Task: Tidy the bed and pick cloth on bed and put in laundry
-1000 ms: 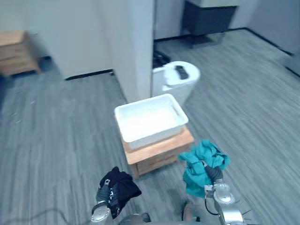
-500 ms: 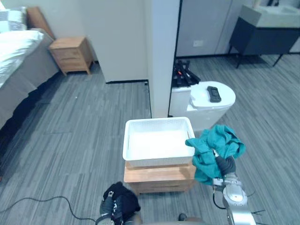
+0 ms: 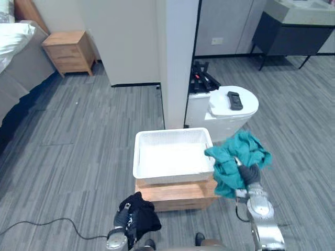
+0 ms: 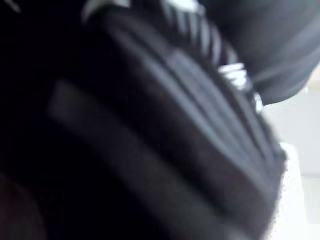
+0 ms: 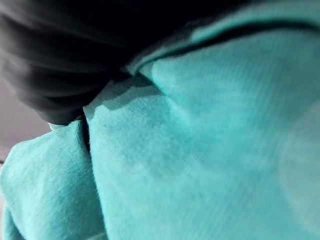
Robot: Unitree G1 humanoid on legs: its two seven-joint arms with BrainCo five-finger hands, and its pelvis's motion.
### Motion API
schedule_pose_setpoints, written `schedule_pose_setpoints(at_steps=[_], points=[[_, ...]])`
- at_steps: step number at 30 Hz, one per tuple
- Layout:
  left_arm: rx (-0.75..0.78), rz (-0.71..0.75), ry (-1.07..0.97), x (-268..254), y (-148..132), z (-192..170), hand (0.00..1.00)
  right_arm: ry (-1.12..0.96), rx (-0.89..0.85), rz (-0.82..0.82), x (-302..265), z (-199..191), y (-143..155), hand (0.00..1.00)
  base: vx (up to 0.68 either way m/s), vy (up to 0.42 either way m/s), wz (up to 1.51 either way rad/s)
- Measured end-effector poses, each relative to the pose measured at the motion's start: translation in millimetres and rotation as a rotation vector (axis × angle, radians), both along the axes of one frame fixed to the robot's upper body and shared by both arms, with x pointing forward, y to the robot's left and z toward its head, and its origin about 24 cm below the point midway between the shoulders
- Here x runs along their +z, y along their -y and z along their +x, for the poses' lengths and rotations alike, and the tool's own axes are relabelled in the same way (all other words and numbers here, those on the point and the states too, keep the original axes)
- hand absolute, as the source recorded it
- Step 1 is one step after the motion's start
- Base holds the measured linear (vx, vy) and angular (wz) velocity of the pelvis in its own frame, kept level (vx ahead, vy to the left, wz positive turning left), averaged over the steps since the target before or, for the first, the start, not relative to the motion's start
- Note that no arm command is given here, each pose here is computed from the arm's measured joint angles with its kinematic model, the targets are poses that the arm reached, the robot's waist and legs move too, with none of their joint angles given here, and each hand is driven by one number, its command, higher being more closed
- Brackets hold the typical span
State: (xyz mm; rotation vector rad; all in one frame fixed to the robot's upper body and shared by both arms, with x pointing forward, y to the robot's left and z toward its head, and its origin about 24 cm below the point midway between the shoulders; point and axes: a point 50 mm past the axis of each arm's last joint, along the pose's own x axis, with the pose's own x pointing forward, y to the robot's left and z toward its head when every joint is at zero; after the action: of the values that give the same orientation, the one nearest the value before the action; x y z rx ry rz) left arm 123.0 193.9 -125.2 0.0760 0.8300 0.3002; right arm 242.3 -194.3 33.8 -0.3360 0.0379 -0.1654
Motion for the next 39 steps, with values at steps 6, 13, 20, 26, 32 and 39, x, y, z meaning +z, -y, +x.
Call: schedule_pose_setpoints(at_steps=[6, 13, 20, 26, 32, 39], points=[[-0.052, 0.000, -0.002, -0.2, 1.8, 3.7, 1.00, 0.170, 0.194, -0.122, 48.2, 48.9, -23.9, 1.00, -0.12, 0.018, -0.08], [-0.082, -0.026, 0.161, 20.9, 11.8, 40.5, 1.00, 0.245, 0.183, -0.314, 103.1, 103.9, -8.5, 1.00, -0.07, 0.042, 0.36], [-0.073, -0.058, 0.330, 46.6, 15.3, 62.7, 1.00, 0.263, 0.149, -0.437, 147.5, 141.6, -4.9, 0.00, -0.05, 0.029, 0.42], [-0.106, -0.074, 0.494, 79.1, 24.7, 80.7, 1.00, 0.135, 0.003, -0.490, 142.3, 149.3, 37.0, 0.00, -0.03, 0.004, 0.28], [-0.110, -0.052, 0.784, 140.8, 23.4, 99.5, 1.00, 0.166, -0.111, -0.599, 120.8, 121.1, 55.7, 0.00, 0.00, -0.005, 0.02], [-0.008, 0.077, 1.007, 193.3, -13.1, 104.1, 1.00, 0.034, -0.162, -0.694, 46.9, 50.1, 62.9, 0.00, 0.02, -0.019, -0.22]])
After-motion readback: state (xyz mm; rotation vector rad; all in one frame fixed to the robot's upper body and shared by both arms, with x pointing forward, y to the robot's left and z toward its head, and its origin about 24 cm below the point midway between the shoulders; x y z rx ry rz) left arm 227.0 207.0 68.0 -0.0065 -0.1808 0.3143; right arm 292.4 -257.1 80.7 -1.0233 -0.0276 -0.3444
